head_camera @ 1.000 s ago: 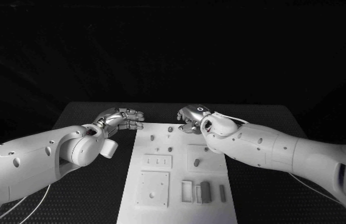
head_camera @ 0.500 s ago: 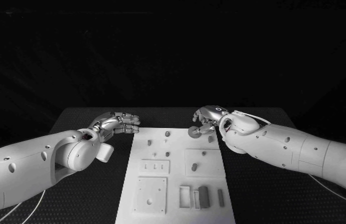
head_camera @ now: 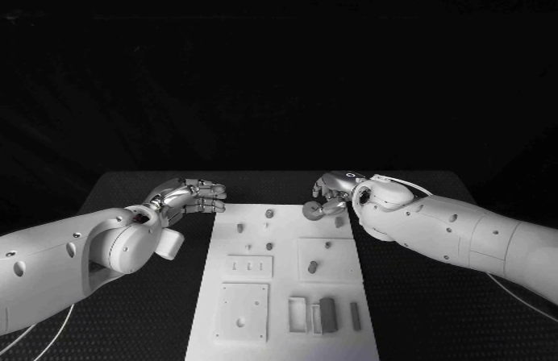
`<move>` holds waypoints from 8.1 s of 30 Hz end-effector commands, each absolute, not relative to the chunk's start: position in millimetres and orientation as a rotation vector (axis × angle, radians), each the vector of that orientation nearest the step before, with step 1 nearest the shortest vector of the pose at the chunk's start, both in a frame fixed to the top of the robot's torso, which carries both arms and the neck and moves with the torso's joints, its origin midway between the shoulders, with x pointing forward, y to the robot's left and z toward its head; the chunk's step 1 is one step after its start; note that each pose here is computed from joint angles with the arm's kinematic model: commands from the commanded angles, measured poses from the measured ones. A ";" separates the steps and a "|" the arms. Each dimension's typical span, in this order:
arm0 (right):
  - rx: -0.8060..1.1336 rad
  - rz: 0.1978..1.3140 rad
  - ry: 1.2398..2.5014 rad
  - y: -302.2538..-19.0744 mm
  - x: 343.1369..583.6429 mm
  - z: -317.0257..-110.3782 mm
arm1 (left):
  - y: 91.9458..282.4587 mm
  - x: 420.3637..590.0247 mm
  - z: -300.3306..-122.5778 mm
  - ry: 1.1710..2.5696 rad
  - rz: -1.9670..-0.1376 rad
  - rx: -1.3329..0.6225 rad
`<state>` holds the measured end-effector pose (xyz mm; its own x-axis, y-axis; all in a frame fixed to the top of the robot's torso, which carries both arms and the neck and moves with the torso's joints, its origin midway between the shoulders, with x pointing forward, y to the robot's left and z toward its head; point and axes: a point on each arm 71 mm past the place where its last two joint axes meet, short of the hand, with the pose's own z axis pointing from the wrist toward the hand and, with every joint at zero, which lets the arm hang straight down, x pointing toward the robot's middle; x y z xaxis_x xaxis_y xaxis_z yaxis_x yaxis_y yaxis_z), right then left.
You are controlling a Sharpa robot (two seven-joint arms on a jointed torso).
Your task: Assemble the parts on the task board
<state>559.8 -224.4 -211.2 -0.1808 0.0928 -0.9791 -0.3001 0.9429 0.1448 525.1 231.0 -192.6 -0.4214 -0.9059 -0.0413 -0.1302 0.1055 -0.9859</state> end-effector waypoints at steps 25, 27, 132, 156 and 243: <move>-0.174 0.351 1.809 -225.6 565.5 -232.6 | 228.3 524.4 -191.3 1.677 -1.416 -1.015; -0.175 0.346 1.808 -226.6 566.0 -232.8 | 228.3 524.4 -191.3 1.677 -1.416 -1.015; -0.409 0.510 1.540 -107.1 525.6 -218.9 | 228.6 523.2 -190.6 1.676 -1.403 -1.003; -0.396 0.484 1.548 -96.7 527.5 -230.9 | 226.9 523.2 -190.5 1.682 -1.408 -1.002; -0.290 0.535 1.638 -113.9 524.2 -230.8 | 228.0 525.5 -192.0 1.691 -1.404 -1.005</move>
<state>524.5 -116.0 -227.5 -0.0970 0.1275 -0.9871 -0.4799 0.8629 0.1587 525.7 230.4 -192.9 -0.4323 -0.9004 -0.0486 -0.1292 0.1152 -0.9849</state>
